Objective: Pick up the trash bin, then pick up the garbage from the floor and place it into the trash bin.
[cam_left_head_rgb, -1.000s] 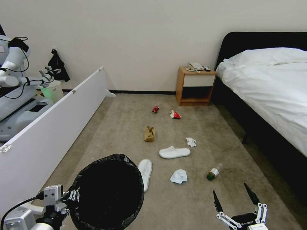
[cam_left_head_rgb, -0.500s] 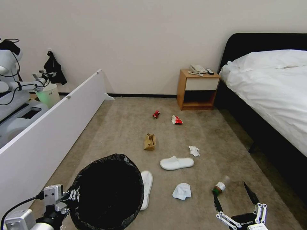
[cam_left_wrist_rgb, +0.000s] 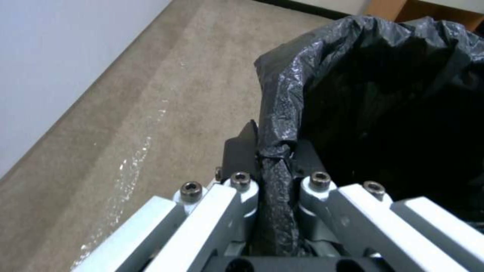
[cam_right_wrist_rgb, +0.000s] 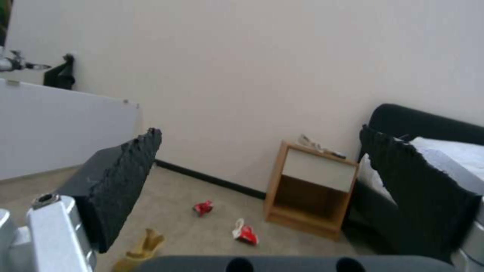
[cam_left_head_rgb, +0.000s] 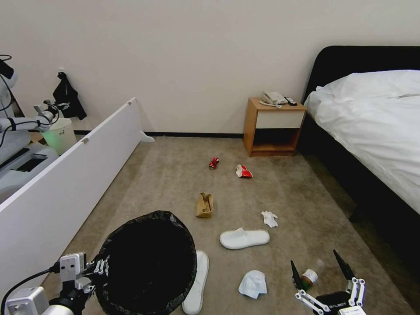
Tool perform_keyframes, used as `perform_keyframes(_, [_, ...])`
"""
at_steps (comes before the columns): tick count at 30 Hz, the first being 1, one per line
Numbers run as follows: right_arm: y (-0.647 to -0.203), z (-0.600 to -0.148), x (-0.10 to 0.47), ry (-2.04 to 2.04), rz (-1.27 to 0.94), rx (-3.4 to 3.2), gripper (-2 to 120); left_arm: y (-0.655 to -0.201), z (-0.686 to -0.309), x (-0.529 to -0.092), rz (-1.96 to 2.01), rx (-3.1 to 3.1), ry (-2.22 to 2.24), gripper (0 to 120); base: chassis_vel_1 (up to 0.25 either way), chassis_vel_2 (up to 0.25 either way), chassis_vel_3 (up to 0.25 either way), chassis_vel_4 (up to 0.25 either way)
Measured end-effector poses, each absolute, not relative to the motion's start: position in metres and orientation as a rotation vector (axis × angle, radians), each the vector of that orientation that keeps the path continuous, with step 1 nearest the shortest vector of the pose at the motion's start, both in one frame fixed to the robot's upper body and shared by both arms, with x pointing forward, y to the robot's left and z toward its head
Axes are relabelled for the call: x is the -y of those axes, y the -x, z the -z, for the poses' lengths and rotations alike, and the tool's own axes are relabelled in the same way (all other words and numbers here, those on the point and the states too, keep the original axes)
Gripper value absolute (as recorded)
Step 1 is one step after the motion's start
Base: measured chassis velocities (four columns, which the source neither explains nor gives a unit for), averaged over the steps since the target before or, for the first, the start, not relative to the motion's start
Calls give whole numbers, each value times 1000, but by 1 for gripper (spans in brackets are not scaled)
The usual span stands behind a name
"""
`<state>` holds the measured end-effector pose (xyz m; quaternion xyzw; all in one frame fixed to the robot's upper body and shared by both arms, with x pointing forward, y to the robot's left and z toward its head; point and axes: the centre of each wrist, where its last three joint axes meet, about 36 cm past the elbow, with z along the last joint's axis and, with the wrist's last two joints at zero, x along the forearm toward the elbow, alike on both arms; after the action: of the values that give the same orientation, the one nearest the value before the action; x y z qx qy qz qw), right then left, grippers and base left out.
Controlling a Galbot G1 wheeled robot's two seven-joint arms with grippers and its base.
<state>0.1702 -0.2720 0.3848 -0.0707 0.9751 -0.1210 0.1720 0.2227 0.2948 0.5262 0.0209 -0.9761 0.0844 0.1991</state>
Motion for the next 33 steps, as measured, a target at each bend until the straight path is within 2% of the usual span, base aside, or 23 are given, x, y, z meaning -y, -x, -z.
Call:
perform_keyframes(16, [-175,-391,270,152,322,-2739,100,-222,-527,-296,-221,2735,-72,4,-14,4,8,-13])
perform_keyframes(26, [-174,-404,257,150,221,-2915,100,-220,-527,-299,-194,2749,-120,4,0,0,0,0])
perform_keyframes(33, [-185,-414,265,3,210,-3076,100,-220,-527,-307,-180,2759,-190,4,0,0,0,0])
